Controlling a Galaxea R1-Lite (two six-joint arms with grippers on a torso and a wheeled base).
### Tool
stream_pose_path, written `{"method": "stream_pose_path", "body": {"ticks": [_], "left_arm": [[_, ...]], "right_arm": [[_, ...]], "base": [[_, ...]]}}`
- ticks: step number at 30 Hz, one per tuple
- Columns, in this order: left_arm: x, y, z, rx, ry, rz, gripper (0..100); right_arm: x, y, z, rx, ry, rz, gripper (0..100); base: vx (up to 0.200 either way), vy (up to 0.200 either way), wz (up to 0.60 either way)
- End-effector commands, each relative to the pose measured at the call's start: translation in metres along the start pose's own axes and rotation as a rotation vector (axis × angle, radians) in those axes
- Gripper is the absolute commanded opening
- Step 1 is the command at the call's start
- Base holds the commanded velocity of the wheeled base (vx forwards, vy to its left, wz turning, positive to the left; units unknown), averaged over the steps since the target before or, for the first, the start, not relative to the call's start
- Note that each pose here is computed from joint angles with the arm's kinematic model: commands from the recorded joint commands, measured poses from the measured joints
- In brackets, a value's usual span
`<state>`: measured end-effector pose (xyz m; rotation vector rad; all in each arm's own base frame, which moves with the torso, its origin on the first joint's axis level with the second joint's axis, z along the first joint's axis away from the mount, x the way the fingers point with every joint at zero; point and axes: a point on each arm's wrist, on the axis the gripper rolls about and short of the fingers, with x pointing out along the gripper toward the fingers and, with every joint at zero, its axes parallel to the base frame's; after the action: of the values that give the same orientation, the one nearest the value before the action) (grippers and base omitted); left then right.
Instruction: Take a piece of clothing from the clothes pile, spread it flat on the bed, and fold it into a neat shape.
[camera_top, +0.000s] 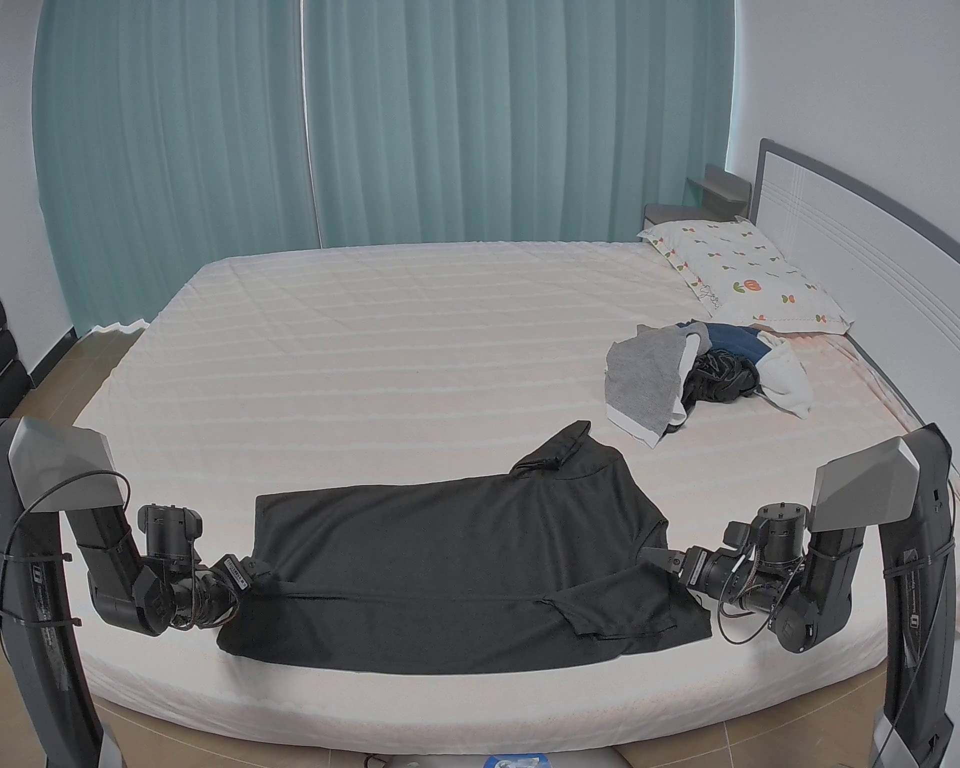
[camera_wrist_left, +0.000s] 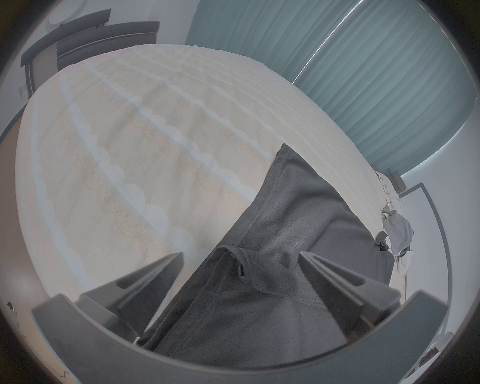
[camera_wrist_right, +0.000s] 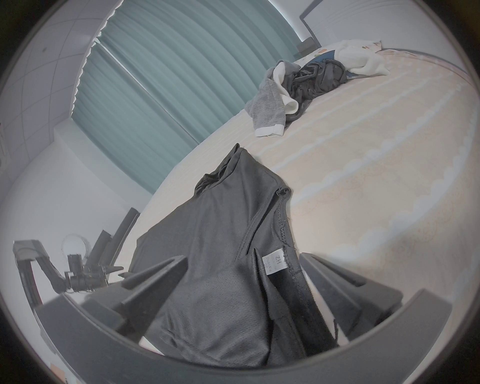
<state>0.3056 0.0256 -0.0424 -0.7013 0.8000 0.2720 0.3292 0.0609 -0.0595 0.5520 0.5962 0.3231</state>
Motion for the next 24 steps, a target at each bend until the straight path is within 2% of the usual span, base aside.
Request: {"method": "stream_pose_path", "body": {"ticks": [1, 6, 8, 12, 18, 24], "left_arm": [[-0.002, 0.001, 0.004, -0.003, -0.012, -0.009, 100], [-0.015, -0.001, 0.008, -0.014, -0.012, -0.052, 100], [-0.019, -0.002, 0.008, -0.015, 0.000, -0.080, 100], [-0.026, -0.002, 0.010, -0.020, 0.016, -0.114, 100], [-0.026, 0.000, 0.013, -0.028, 0.008, -0.113, 100], [-0.031, -0.002, 0.011, -0.045, 0.014, -0.121, 100]], "right_arm": [[-0.013, 0.009, 0.010, 0.063, -0.025, 0.015, 100], [-0.027, 0.018, 0.014, 0.167, -0.027, 0.029, 100], [-0.030, 0.019, 0.013, 0.193, -0.021, 0.025, 100], [-0.035, 0.019, 0.010, 0.197, -0.020, 0.026, 100], [-0.035, 0.019, 0.008, 0.195, -0.022, 0.025, 100], [-0.035, 0.019, 0.007, 0.196, -0.023, 0.018, 100]], "base": [[0.000, 0.000, 0.00], [0.000, 0.000, 0.00], [-0.200, 0.000, 0.00], [-0.200, 0.000, 0.00], [-0.200, 0.000, 0.00], [0.000, 0.000, 0.00]]}}
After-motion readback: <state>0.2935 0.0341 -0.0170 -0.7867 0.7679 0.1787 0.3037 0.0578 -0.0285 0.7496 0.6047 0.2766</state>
